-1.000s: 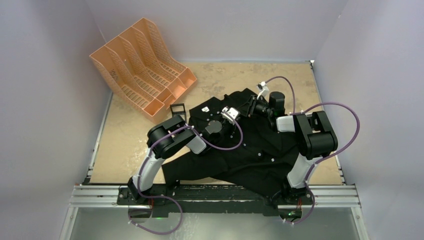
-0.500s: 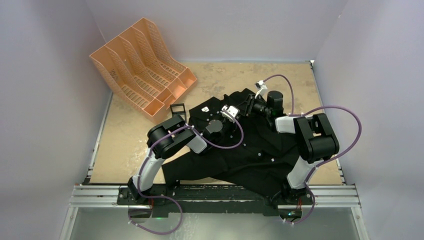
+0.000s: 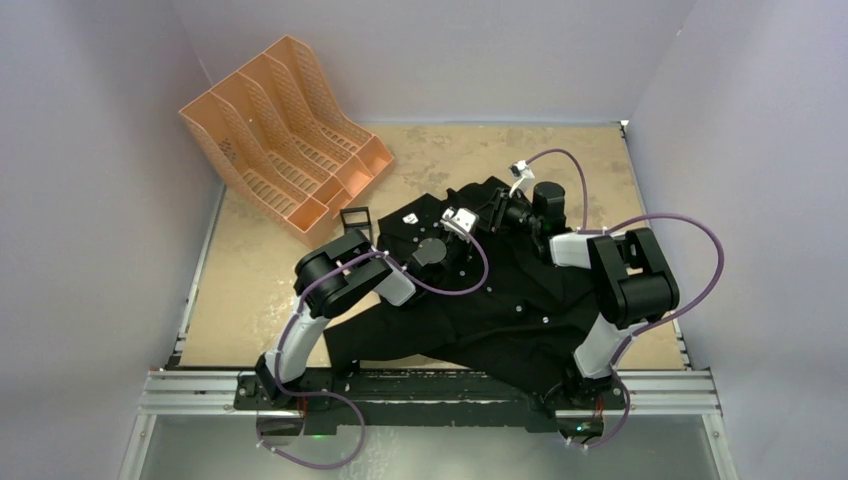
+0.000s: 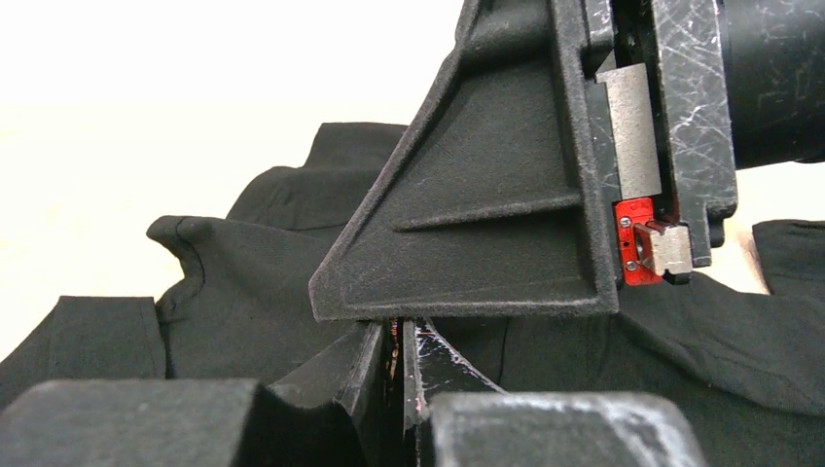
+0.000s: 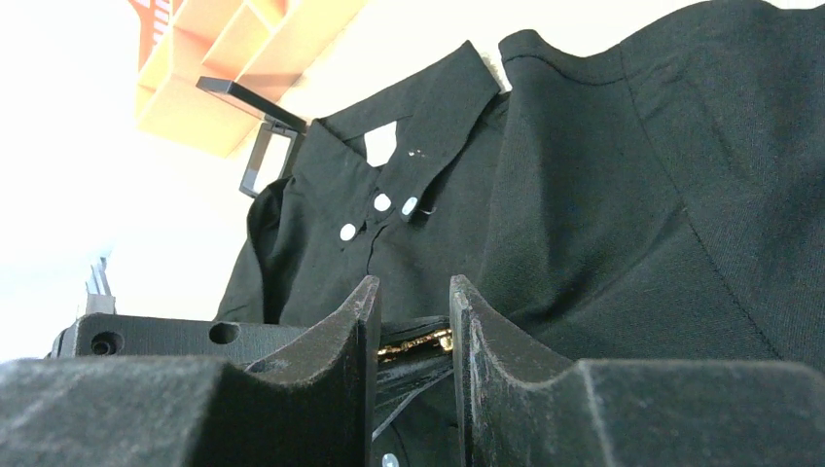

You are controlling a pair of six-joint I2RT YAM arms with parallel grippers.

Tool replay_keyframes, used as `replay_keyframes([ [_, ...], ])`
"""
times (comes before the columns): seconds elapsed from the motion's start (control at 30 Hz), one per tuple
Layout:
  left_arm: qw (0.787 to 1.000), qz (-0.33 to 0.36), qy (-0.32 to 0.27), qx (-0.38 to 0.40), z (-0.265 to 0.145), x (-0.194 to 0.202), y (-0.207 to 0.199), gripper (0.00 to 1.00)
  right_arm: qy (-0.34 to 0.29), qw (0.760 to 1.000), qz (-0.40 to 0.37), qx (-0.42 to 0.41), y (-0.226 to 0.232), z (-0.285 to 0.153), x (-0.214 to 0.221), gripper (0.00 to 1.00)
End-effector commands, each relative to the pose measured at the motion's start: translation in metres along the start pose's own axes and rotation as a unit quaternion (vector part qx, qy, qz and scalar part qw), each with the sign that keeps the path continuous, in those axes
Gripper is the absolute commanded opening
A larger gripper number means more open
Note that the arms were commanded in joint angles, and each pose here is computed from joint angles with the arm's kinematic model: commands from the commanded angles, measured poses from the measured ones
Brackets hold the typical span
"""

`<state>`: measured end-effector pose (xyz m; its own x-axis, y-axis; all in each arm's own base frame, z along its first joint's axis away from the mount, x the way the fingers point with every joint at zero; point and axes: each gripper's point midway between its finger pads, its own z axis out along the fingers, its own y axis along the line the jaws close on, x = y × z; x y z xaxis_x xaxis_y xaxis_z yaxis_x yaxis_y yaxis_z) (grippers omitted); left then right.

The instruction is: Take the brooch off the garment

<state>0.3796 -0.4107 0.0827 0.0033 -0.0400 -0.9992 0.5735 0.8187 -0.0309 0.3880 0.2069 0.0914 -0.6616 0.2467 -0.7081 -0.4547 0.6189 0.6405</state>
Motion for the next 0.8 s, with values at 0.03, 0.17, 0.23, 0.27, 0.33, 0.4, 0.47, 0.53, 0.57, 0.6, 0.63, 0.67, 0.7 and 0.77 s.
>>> replay_keyframes([
  [0.03, 0.999, -0.018, -0.035, -0.016, 0.007, -0.02, 0.003, 0.0, -0.016, 1.0, -0.018, -0.005, 0.01, -0.005, -0.01, 0.17],
  [0.17, 0.999, -0.015, -0.03, -0.014, 0.004, -0.016, 0.002, 0.0, -0.018, 1.0, -0.014, 0.0, 0.009, -0.005, -0.011, 0.17],
  [0.23, 0.999, -0.014, -0.028, -0.015, 0.002, -0.015, 0.003, 0.0, -0.017, 1.0, -0.011, 0.001, 0.008, -0.004, -0.01, 0.17],
  [0.27, 0.999, -0.014, -0.026, -0.016, 0.001, -0.015, 0.004, 0.0, -0.016, 1.0, -0.009, 0.002, 0.008, -0.005, -0.009, 0.17],
  [0.33, 0.999, -0.015, -0.025, -0.018, -0.002, -0.015, 0.005, 0.0, -0.012, 1.0, -0.004, 0.003, 0.007, -0.004, -0.007, 0.17],
  [0.4, 0.999, -0.017, -0.026, -0.02, -0.006, -0.016, 0.007, 0.02, -0.012, 1.0, 0.002, 0.006, 0.006, -0.005, -0.007, 0.17],
  [0.47, 0.999, -0.018, -0.029, -0.017, -0.009, -0.018, 0.007, 0.05, -0.012, 1.0, 0.006, 0.009, 0.005, -0.004, -0.006, 0.16],
  [0.53, 0.999, -0.019, -0.03, -0.013, -0.011, -0.017, 0.007, 0.09, -0.012, 1.0, 0.009, 0.011, 0.004, -0.004, -0.006, 0.16],
  [0.57, 0.999, -0.019, -0.03, -0.009, -0.012, -0.017, 0.005, 0.11, -0.012, 1.0, 0.012, 0.012, 0.004, -0.005, -0.006, 0.16],
  [0.6, 0.999, -0.018, -0.029, -0.008, -0.013, -0.017, 0.005, 0.12, -0.011, 1.0, 0.014, 0.014, 0.003, -0.004, -0.006, 0.16],
  [0.63, 0.999, -0.018, -0.029, -0.006, -0.014, -0.016, 0.004, 0.13, -0.011, 1.0, 0.016, 0.015, 0.002, -0.004, -0.005, 0.16],
  [0.67, 0.999, -0.019, -0.028, -0.005, -0.015, -0.016, 0.005, 0.13, -0.011, 1.0, 0.018, 0.016, 0.001, -0.004, -0.005, 0.16],
  [0.7, 0.999, -0.02, -0.03, -0.005, -0.015, -0.017, 0.005, 0.15, -0.011, 1.0, 0.019, 0.017, 0.001, -0.004, -0.005, 0.16],
  [0.77, 0.999, -0.022, -0.031, -0.008, -0.018, -0.016, 0.007, 0.15, -0.012, 1.0, 0.022, 0.018, -0.001, -0.005, -0.006, 0.16],
])
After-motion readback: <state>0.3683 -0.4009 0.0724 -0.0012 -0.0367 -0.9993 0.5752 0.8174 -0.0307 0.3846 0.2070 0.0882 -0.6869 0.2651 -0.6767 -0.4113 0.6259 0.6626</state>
